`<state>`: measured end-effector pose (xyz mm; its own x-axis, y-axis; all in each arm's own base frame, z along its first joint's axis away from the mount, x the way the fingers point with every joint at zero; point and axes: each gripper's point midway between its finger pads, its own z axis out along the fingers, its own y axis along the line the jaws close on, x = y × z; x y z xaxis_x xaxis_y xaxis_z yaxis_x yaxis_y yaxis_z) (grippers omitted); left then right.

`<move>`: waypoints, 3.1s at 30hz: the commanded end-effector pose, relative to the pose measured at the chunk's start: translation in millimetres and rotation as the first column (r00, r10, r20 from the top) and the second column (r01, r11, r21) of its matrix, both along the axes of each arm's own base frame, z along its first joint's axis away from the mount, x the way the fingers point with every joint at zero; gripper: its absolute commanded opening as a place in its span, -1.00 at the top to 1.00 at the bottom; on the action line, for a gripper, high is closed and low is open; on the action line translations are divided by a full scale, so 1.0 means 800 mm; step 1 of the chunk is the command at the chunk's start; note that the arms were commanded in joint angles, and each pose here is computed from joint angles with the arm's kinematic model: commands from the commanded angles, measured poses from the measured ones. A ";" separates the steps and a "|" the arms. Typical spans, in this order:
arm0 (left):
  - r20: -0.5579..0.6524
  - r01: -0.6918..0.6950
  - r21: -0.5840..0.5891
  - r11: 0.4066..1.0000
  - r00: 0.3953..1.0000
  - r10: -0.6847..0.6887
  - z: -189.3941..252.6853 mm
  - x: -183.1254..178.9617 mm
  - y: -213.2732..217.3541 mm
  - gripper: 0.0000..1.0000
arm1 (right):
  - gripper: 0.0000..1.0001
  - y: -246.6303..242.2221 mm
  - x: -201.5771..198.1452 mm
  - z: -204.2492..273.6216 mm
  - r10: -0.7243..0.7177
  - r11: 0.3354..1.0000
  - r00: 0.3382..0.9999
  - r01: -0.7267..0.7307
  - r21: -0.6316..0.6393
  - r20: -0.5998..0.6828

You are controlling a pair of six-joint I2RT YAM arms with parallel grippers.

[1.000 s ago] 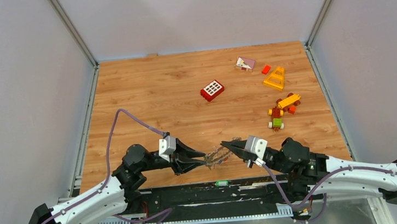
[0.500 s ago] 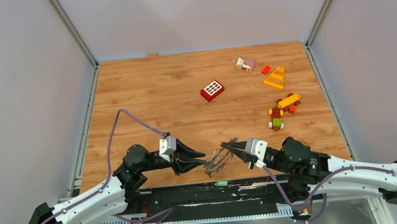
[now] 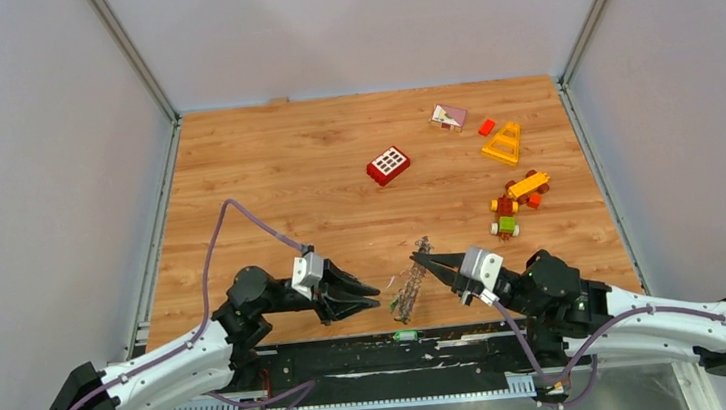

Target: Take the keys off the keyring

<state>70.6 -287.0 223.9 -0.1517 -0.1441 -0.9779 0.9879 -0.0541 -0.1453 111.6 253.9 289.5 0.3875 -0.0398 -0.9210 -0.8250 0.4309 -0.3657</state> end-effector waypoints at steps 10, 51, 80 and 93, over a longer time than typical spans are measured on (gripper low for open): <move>0.101 0.010 0.039 0.999 0.995 -0.014 -0.001 -0.024 -0.027 0.00 | 1.00 -0.016 0.006 0.058 -0.046 0.985 0.998 0.039 0.166 0.038; 0.089 -0.168 0.007 0.986 0.982 0.167 0.010 0.006 -0.072 -0.26 | 1.00 -0.001 0.020 0.059 -0.091 0.977 0.996 0.087 0.192 0.009; 0.109 -0.098 0.081 0.992 0.990 0.089 0.000 -0.011 -0.067 0.78 | 1.00 -0.008 0.021 0.057 -0.104 0.973 0.995 0.101 0.208 0.001; 0.125 -0.104 0.227 0.968 0.989 0.077 -0.008 -0.012 -0.054 0.68 | 1.00 -0.012 0.021 0.054 -0.108 0.972 0.994 0.105 0.210 -0.001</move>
<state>65.5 -331.4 202.6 -0.0758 0.0687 -0.9948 0.9937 0.0873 -0.0697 127.0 251.6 311.6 0.3870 0.0378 -0.9213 -0.7805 0.5454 -0.3055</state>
